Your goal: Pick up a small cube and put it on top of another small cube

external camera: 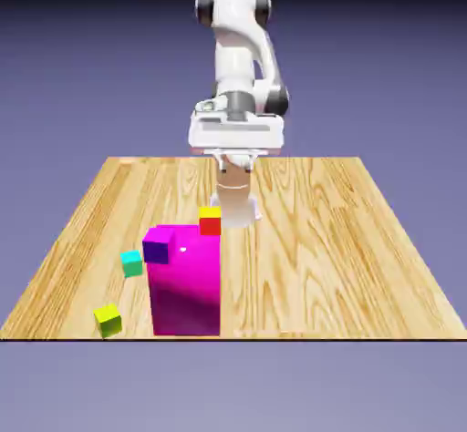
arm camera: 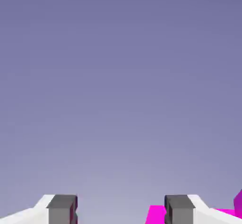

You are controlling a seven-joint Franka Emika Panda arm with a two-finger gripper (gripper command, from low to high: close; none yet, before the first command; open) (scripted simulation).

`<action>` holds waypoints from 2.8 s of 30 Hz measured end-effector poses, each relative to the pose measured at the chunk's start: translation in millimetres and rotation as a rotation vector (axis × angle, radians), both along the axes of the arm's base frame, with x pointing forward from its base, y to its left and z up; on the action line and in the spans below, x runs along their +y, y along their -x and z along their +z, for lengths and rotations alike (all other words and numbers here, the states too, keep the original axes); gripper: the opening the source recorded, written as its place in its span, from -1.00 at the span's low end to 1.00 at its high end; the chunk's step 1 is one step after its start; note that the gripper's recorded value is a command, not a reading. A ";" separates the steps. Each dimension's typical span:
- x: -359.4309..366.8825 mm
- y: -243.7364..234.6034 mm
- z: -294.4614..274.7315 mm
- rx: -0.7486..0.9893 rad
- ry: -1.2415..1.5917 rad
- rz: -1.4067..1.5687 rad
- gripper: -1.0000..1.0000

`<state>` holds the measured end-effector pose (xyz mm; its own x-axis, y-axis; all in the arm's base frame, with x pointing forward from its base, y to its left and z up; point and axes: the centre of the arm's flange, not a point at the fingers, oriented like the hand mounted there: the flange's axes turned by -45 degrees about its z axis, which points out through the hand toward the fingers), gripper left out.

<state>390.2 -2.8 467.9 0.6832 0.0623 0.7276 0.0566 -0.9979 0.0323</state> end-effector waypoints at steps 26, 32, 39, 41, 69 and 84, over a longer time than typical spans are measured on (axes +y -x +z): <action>-225.9 -9.1 49.8 -0.289 -0.049 0.232 0.00; -277.6 -17.5 5.2 -0.310 -0.065 0.273 0.00; -324.7 -28.9 -72.9 -0.305 -0.081 0.325 0.00; -334.8 -31.6 -99.6 -0.298 -0.085 0.341 0.00; -359.6 -27.2 -317.6 -0.186 -0.090 0.533 -1.00; -261.8 -63.4 -76.0 -0.155 -0.120 0.885 -1.00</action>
<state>453.7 -264.5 391.9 0.3150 0.4362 0.8429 0.8085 -0.5886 0.0024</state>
